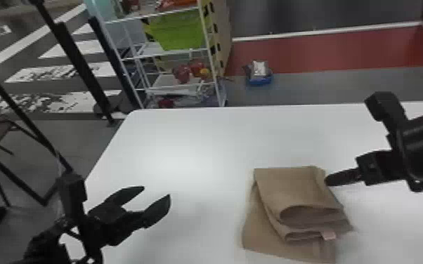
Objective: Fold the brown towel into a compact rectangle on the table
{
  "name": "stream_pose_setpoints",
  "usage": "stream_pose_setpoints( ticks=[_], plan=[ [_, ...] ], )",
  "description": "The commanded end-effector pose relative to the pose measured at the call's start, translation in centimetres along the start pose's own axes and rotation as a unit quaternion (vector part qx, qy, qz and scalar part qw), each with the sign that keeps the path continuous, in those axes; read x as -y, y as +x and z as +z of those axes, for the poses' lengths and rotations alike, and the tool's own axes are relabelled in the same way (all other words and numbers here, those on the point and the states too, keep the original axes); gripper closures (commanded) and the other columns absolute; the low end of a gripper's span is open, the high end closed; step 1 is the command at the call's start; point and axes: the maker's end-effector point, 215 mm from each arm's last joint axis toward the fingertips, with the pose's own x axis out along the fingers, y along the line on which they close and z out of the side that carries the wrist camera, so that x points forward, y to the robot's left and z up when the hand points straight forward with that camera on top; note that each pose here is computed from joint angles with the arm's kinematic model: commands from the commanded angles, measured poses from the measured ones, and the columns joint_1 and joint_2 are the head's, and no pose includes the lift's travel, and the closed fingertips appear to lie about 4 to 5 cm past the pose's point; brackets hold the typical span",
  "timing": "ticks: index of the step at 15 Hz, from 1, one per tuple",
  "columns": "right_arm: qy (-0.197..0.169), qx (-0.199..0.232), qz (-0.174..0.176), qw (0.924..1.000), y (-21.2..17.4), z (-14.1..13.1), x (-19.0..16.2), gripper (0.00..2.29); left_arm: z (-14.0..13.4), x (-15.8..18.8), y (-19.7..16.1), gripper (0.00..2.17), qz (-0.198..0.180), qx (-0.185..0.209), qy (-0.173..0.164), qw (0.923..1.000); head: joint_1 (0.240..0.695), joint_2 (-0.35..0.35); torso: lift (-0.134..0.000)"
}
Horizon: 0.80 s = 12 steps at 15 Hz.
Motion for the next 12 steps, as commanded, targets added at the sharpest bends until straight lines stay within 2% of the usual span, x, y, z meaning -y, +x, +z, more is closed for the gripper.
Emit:
stream_pose_setpoints(
  ticks=[1, 2, 3, 5, 7, 8, 12],
  plan=[
    [-0.087, 0.065, 0.023, 0.9938, -4.2, 0.8, -1.5, 0.37, 0.3, -0.3, 0.1, 0.08, 0.002, 0.004, -0.002, 1.0000, 0.695, 0.310, -0.134],
    [-0.142, 0.078, 0.016, 0.9866, -5.7, 1.0, -1.5, 0.11, 0.5, -0.3, 0.2, 0.08, 0.002, 0.006, -0.001, 1.0000, 0.695, 0.312, -0.134],
    [-0.204, 0.084, 0.012, 0.9753, -6.1, 0.8, -2.0, 0.08, 0.6, -0.2, 0.2, 0.08, 0.001, 0.007, -0.001, 1.0000, 0.695, 0.314, -0.134],
    [-0.355, 0.098, 0.035, 0.9290, -6.8, 0.6, -4.9, 0.08, 0.3, -0.4, 0.3, 0.08, 0.002, 0.005, -0.004, 1.0000, 0.695, 0.308, -0.134],
    [-0.430, 0.087, 0.023, 0.8984, -7.1, -0.6, -5.2, 0.09, 0.4, -0.5, 0.4, 0.08, 0.003, 0.006, -0.005, 1.0000, 0.695, 0.323, -0.134],
    [-0.467, 0.080, 0.018, 0.8802, -7.0, -1.1, -5.4, 0.09, 0.5, -0.6, 0.5, 0.08, 0.004, 0.007, -0.004, 1.0000, 0.695, 0.325, -0.134],
    [-0.517, 0.060, 0.012, 0.8535, -6.4, -2.2, -5.8, 0.12, 0.8, -0.8, 0.7, 0.08, 0.006, 0.008, -0.003, 0.9999, 0.695, 0.336, -0.134]
  ],
)
